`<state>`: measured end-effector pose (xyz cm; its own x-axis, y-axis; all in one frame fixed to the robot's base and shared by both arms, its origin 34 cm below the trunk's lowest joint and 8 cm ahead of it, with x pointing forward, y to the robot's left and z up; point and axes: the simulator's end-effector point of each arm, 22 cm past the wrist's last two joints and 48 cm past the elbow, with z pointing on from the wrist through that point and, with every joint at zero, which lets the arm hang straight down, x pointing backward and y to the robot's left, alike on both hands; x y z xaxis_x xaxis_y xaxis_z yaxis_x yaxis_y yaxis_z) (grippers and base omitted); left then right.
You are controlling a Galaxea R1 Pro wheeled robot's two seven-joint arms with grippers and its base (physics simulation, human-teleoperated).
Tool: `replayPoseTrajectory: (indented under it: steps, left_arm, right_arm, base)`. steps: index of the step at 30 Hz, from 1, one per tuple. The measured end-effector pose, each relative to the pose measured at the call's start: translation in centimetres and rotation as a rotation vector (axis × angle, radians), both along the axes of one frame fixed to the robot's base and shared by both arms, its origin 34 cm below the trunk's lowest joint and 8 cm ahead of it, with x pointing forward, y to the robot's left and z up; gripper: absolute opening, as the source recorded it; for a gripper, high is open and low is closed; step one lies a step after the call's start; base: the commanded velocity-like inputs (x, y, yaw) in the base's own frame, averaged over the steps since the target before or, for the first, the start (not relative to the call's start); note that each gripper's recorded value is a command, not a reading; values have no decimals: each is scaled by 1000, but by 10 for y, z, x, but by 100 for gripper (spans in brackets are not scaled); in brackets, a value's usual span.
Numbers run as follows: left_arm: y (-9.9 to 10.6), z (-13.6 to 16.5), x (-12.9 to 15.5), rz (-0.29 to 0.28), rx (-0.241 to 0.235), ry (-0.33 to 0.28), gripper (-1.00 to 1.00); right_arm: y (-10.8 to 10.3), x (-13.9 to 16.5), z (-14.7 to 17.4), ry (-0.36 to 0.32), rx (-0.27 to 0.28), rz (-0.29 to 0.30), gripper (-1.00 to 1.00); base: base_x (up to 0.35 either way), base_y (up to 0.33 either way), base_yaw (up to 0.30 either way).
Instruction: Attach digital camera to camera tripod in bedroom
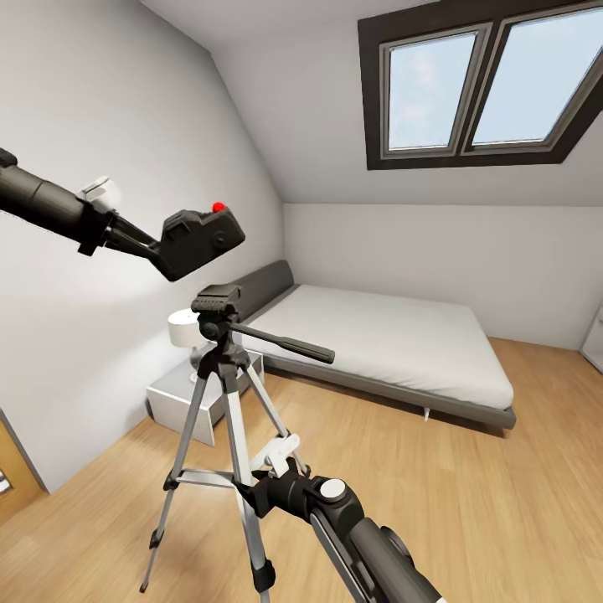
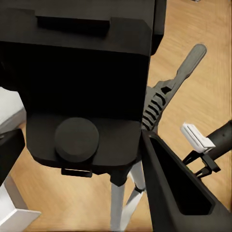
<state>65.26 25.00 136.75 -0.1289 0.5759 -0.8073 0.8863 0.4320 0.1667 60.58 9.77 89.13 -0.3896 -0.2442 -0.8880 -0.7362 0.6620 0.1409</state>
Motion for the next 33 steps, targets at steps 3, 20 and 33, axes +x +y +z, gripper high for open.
replayPoseTrajectory:
  steps: [3,20,33]
  left_arm:
    - [-6,3,-5,-20,14,5,-100]
    - [-25,27,-25,-188,85,-124,-100]
    - [-22,33,-25,-225,115,-193,-100]
  right_arm:
    - [0,0,0,0,0,0,-100]
    - [0,0,0,0,0,1,-100]
    - [0,0,0,0,0,1,-100]
  base:
    - [0,0,0]
    - [0,0,0]
    - [0,0,0]
